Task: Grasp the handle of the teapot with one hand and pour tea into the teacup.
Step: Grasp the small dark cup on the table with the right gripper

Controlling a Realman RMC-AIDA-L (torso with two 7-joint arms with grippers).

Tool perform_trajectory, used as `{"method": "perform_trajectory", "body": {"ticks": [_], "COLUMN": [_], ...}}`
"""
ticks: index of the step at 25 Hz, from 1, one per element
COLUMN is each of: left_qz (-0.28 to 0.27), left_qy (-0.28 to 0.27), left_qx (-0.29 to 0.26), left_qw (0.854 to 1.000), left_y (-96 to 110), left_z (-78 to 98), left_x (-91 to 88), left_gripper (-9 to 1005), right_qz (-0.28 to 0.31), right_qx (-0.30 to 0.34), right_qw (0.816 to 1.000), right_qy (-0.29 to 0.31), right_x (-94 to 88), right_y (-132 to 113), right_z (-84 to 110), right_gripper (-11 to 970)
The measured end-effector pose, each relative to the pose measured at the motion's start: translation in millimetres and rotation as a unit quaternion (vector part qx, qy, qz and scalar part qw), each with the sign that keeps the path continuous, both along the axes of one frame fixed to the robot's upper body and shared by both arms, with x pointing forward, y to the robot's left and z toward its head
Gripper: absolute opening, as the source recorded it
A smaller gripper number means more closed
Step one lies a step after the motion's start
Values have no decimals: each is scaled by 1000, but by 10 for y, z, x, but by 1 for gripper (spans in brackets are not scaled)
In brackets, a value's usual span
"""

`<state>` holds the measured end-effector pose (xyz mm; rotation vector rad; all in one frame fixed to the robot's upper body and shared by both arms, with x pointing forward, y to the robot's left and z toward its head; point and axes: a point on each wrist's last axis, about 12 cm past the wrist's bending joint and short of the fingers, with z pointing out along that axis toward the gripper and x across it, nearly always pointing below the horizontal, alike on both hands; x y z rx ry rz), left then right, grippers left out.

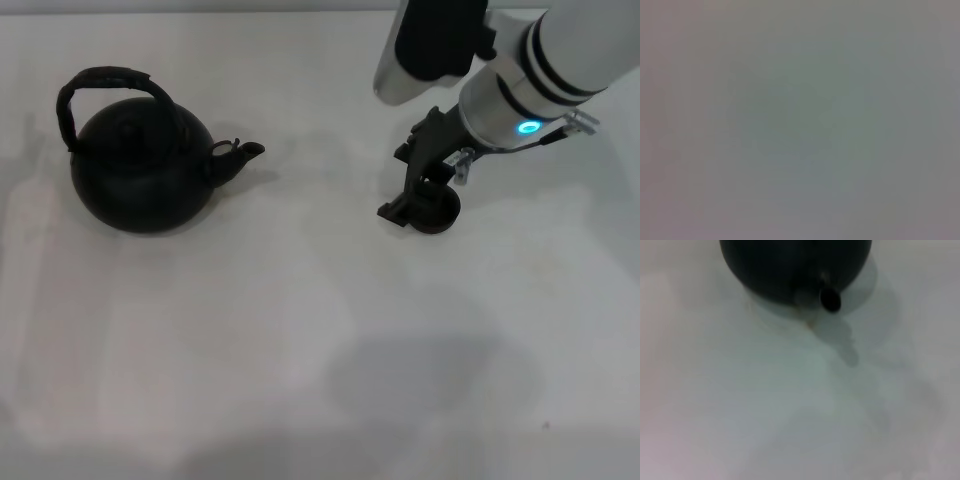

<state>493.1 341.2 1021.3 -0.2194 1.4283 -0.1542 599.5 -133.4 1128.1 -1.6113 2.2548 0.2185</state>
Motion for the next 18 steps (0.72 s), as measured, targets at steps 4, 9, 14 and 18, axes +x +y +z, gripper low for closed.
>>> {"method": "perform_trajectory", "body": {"ticks": [4,9,14,18], "left_qz": [2,2,0,-1], "left_qy": [1,2,2,2], "left_qx": [0,0,0,0], "left_qw": [1000,1000,1000,1000], "left_y": [6,9,3,-3], "left_z": [-6,-10,-9,-6], "left_x": [-9,-16,-12,-6], "left_gripper": [816,816,816,816], "right_qz": [3,6,11,16], "right_qx": [-19,-23,-35,-46], "right_qw": [1000,1000,999,999], "right_qy": [0,1,-8,-12], "right_x": [-21,-32,-28,-31], "right_y": [24,33,34,42], "right_z": [-34,-49,-69,-100], "right_gripper": [835,835,836,836]}}
